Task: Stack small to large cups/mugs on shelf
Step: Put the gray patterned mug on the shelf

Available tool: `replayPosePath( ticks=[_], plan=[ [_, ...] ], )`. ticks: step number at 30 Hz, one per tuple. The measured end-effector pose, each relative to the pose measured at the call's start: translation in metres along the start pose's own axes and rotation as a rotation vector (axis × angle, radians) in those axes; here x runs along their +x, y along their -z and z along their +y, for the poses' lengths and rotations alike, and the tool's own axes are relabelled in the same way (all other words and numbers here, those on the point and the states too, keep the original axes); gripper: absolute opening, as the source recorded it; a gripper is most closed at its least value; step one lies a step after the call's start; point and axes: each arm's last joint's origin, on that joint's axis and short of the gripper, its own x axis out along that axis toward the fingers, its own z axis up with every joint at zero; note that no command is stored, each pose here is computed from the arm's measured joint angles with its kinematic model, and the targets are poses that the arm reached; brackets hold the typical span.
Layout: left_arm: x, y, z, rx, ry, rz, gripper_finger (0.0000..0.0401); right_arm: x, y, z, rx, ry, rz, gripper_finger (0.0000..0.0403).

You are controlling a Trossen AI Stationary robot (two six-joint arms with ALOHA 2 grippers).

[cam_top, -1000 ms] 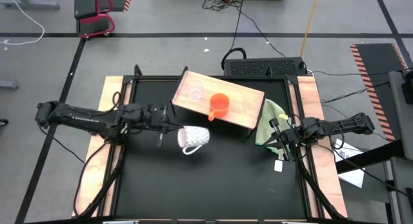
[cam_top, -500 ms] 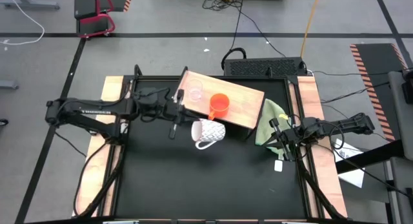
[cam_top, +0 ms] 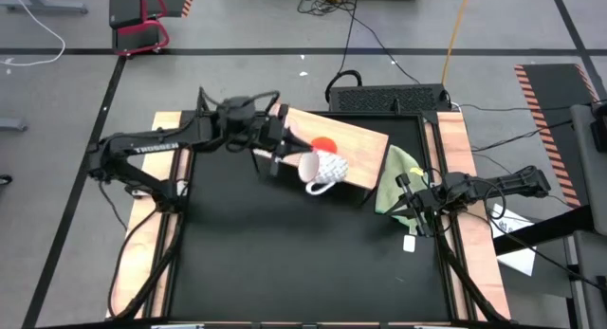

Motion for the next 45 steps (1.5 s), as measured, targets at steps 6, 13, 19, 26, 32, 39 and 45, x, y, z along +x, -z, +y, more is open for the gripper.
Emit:
replayPosePath(
  ticks=[6, 13, 19, 26, 32, 39, 45],
  plan=[
    [0.004, -0.023, 0.031, 0.005, 0.026, -0.024, 0.0004, 0.000, 0.000, 0.000, 0.000, 0.000, 0.000, 0.0000],
    [0.013, -0.038, 0.072, -0.040, 0.042, -0.036, 0.0004, 0.000, 0.000, 0.000, 0.000, 0.000, 0.000, 0.0000],
    [0.025, -0.044, 0.101, -0.075, 0.071, -0.022, 0.0004, 0.000, 0.000, 0.000, 0.000, 0.000, 0.000, 0.0000],
    [0.042, -0.050, 0.120, -0.100, 0.089, 0.011, 0.0004, 0.000, 0.001, 0.000, 0.000, -0.001, 0.009, 0.0000],
    [0.054, -0.053, 0.129, -0.100, 0.113, 0.024, 0.0004, 0.000, 0.002, 0.000, 0.000, -0.002, 0.018, 0.0000],
    [0.060, -0.058, 0.147, -0.104, 0.110, -0.015, 0.0004, 0.000, 0.003, 0.000, 0.002, -0.003, 0.028, 0.0000],
    [0.063, -0.052, 0.161, -0.147, 0.099, -0.016, 0.0004, 0.000, 0.003, 0.000, -0.012, -0.004, 0.032, 0.0000]
  ],
)
